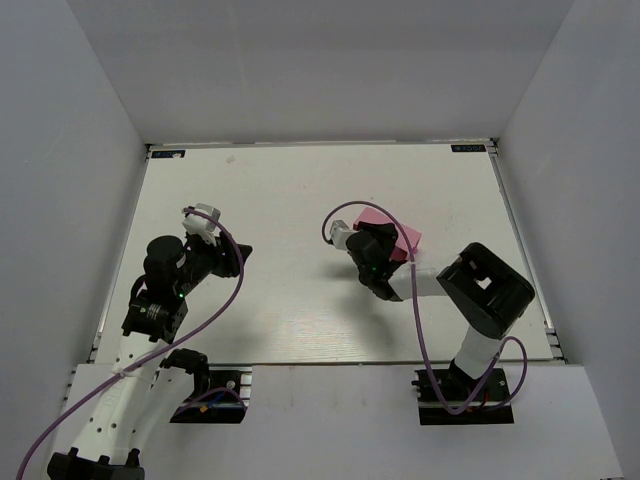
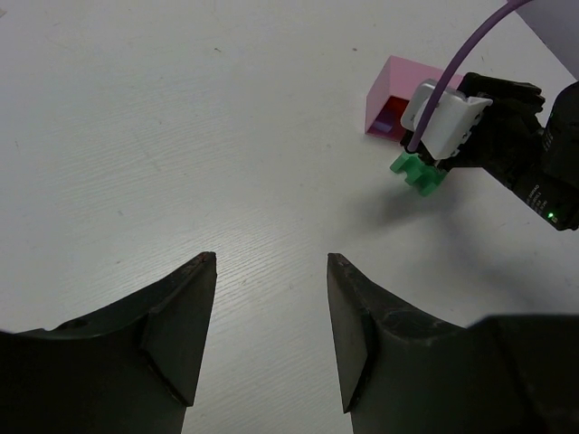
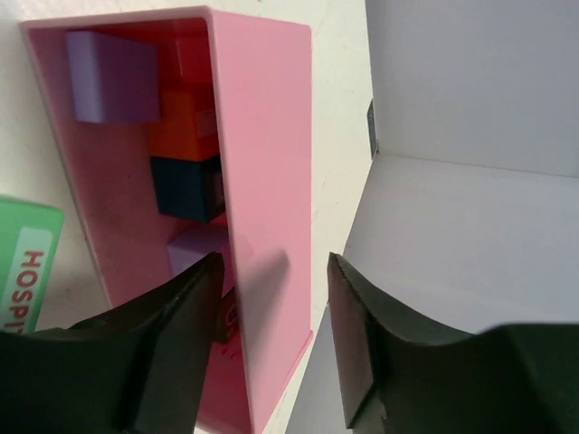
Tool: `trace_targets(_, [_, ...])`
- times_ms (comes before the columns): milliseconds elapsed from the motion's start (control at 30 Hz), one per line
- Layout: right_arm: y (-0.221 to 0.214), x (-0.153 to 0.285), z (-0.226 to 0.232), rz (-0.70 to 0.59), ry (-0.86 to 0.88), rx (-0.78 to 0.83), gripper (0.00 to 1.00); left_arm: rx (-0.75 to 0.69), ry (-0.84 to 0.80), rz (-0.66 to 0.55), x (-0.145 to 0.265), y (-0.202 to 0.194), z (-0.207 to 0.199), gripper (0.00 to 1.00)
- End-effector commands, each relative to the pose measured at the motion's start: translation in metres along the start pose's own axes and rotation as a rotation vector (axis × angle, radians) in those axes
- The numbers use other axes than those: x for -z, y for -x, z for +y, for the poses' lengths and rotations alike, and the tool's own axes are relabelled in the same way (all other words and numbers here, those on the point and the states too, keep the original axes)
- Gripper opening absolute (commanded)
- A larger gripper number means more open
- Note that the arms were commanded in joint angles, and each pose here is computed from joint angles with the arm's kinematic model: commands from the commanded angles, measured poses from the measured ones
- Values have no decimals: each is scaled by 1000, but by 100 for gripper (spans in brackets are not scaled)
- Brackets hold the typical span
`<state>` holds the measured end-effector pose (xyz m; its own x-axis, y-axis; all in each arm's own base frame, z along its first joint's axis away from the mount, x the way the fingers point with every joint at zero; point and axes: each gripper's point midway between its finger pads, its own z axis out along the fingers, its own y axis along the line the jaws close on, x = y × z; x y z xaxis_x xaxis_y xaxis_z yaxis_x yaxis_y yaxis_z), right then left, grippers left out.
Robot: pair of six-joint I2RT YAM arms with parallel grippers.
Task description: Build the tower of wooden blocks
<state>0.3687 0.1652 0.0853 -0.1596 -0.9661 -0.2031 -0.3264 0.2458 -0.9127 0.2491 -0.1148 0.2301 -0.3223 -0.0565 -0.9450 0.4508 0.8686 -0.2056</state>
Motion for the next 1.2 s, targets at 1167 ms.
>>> trace_targets(1167, [16, 28, -30, -138, 777, -517, 90, -17, -17, -24, 3, 15, -5, 68])
